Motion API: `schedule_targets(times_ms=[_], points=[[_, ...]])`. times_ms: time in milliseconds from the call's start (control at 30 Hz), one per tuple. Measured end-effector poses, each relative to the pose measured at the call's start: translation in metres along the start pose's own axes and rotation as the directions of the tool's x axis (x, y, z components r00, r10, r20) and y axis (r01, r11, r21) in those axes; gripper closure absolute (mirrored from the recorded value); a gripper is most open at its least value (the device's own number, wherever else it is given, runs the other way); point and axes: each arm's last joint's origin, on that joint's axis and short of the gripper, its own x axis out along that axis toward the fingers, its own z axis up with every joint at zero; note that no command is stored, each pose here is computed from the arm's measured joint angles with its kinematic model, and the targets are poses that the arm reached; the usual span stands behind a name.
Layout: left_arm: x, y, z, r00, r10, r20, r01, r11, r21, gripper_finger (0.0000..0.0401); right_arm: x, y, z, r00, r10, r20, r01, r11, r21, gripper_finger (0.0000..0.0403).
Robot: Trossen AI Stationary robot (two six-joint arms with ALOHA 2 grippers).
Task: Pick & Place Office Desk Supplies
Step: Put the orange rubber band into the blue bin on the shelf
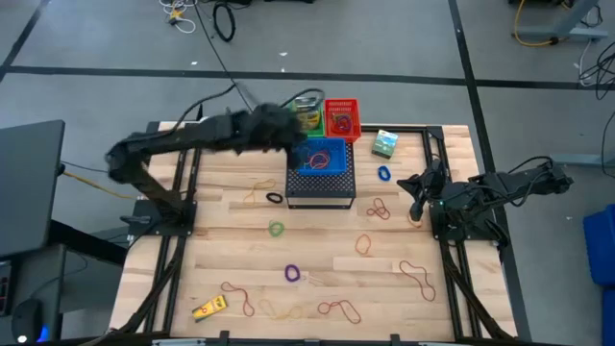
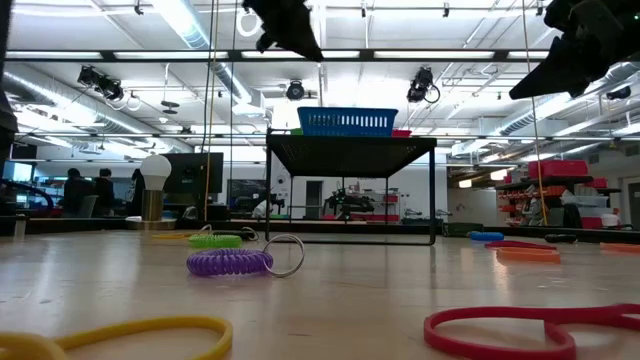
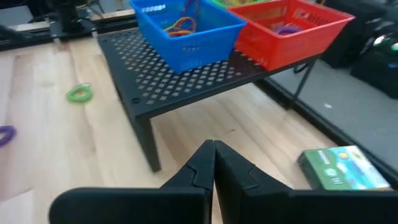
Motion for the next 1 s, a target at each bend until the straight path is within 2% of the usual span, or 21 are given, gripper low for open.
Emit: schedule_targets(times_ms=[200,367,433,500,567,667,733,833,900,1000], points=[[-0.035,-0.008,-0.053,0.987,-0.032,0.160,0.039,0.998,-0.043,0.0392,0.006,0.006,-0.001,0.999,0.010,-0.034,-0.008,0.999,0.052,0.0387],[-0.036,0.002,-0.093,0.996,-0.013,0.093,0.022,0.996,-0.090,0.0391,0.024,0.020,-0.005,0.992,-0.029,-0.126,0.035,0.998,0.046,0.0387],[-0.031,0.001,-0.105,0.996,-0.041,0.075,0.047,0.995,-0.086,0.0391,0.032,0.029,-0.007,0.982,-0.030,-0.188,0.048,0.995,0.092,0.0387],[-0.026,-0.003,-0.116,0.988,-0.100,0.119,0.104,0.994,-0.029,0.0392,0.040,0.038,-0.003,0.969,-0.002,-0.247,0.035,0.991,0.129,0.0389],[-0.019,-0.012,-0.129,0.955,-0.206,0.213,0.208,0.978,0.015,0.0394,0.045,0.048,0.003,0.951,0.035,-0.306,0.010,0.989,0.146,0.0394],[-0.014,-0.020,-0.154,0.867,-0.345,0.359,0.356,0.934,0.038,0.0396,0.051,0.062,0.016,0.920,0.074,-0.384,-0.020,0.990,0.143,0.0398],[-0.014,-0.020,-0.169,0.818,-0.362,0.448,0.398,0.917,0.014,0.0395,0.051,0.068,0.025,0.897,0.086,-0.433,-0.033,0.991,0.129,0.0399],[-0.016,-0.018,-0.189,0.772,-0.364,0.521,0.442,0.896,-0.028,0.0392,0.049,0.075,0.037,0.856,0.084,-0.510,-0.041,0.995,0.095,0.0395],[-0.017,-0.015,-0.198,0.754,-0.362,0.548,0.461,0.886,-0.049,0.0391,0.046,0.078,0.043,0.827,0.062,-0.558,-0.023,0.997,0.078,0.0390],[-0.015,-0.013,-0.207,0.787,-0.317,0.530,0.428,0.898,-0.098,0.0390,0.040,0.078,0.044,0.791,0.024,-0.612,0.012,0.999,0.053,0.0377]])
